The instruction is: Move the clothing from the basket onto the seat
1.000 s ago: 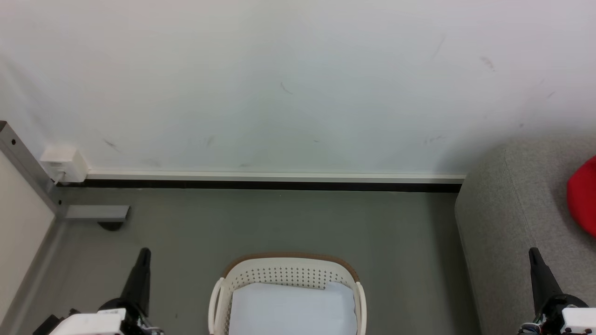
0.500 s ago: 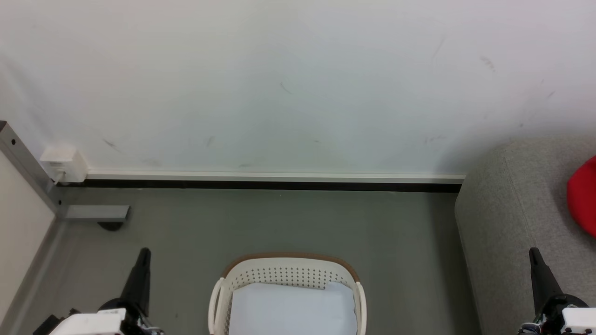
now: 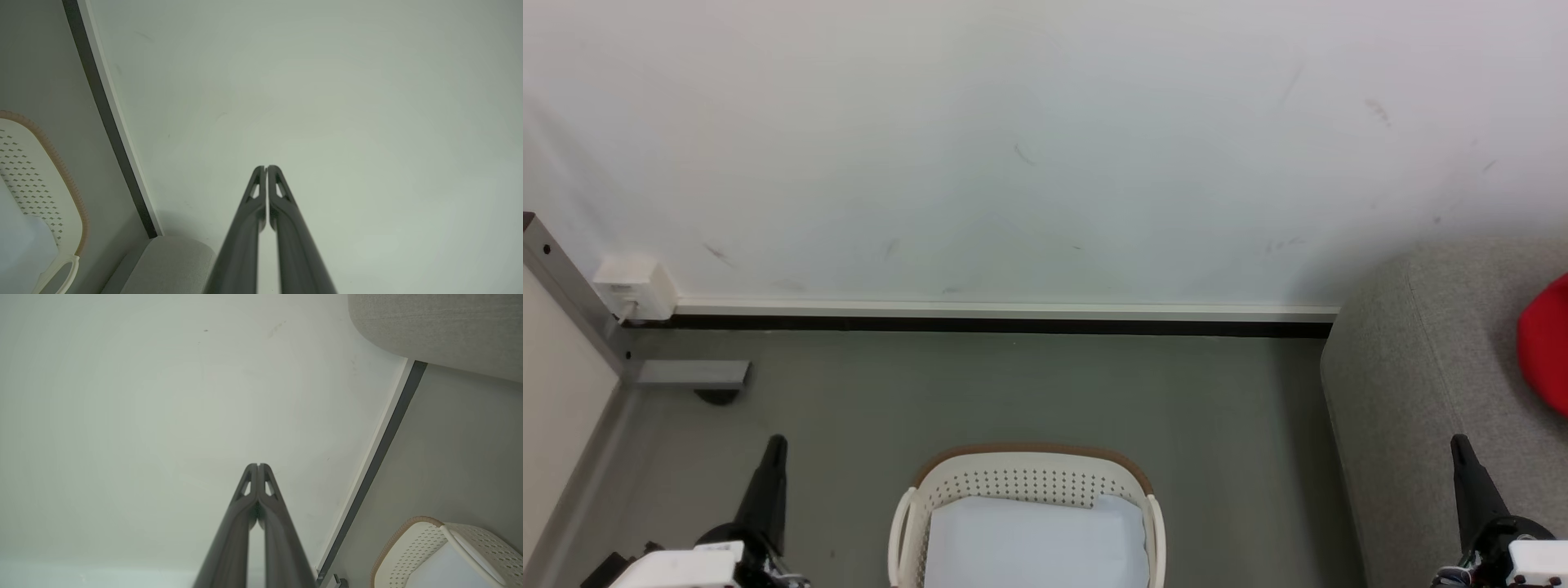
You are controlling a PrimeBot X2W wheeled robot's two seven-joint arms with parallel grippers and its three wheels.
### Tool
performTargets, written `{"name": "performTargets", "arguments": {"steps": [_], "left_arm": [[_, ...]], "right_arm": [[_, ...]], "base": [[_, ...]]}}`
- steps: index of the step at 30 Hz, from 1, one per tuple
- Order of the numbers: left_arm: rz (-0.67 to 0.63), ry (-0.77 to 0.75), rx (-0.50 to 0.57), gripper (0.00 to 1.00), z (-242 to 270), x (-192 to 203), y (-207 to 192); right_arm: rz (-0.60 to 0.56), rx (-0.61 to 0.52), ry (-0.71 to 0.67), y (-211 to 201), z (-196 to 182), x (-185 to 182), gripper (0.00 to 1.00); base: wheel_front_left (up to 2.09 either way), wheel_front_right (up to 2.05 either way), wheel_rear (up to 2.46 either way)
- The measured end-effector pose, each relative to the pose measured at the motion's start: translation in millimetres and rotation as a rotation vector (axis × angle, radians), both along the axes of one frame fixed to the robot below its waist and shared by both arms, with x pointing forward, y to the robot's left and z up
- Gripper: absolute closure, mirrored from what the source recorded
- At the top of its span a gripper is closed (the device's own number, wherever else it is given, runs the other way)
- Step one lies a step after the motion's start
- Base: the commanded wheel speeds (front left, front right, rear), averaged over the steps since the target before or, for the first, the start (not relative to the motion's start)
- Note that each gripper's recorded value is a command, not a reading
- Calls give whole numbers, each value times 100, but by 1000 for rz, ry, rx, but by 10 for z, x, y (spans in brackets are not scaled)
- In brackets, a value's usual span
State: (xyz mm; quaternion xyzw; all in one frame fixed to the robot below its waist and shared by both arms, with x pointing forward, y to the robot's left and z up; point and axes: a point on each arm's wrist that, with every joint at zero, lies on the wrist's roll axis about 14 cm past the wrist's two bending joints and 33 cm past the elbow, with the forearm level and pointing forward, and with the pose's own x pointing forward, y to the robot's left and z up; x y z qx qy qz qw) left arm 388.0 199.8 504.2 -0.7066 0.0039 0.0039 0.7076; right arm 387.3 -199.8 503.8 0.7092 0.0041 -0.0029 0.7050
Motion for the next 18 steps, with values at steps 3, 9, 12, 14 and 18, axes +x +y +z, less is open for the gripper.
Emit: {"name": "performTargets", "arguments": {"steps": [3, 9, 12, 14, 18], "left_arm": [[0, 0, 0, 100, 1, 0, 0], [0, 0, 0, 100, 0, 0, -1], [0, 0, 0, 100, 0, 0, 0], [0, 0, 0, 100, 0, 0, -1], [0, 0, 0, 100, 0, 0, -1]], "right_arm": [[0, 0, 0, 0, 1, 0, 100], [0, 0, 0, -1, 0, 0, 100], [0, 0, 0, -1, 0, 0, 100], [-1, 0, 0, -1, 0, 0, 100], [-1, 0, 0, -2, 0, 0, 100]], "base": [[0, 0, 0], [0, 0, 0], [0, 0, 0], [0, 0, 0], [0, 0, 0]]}}
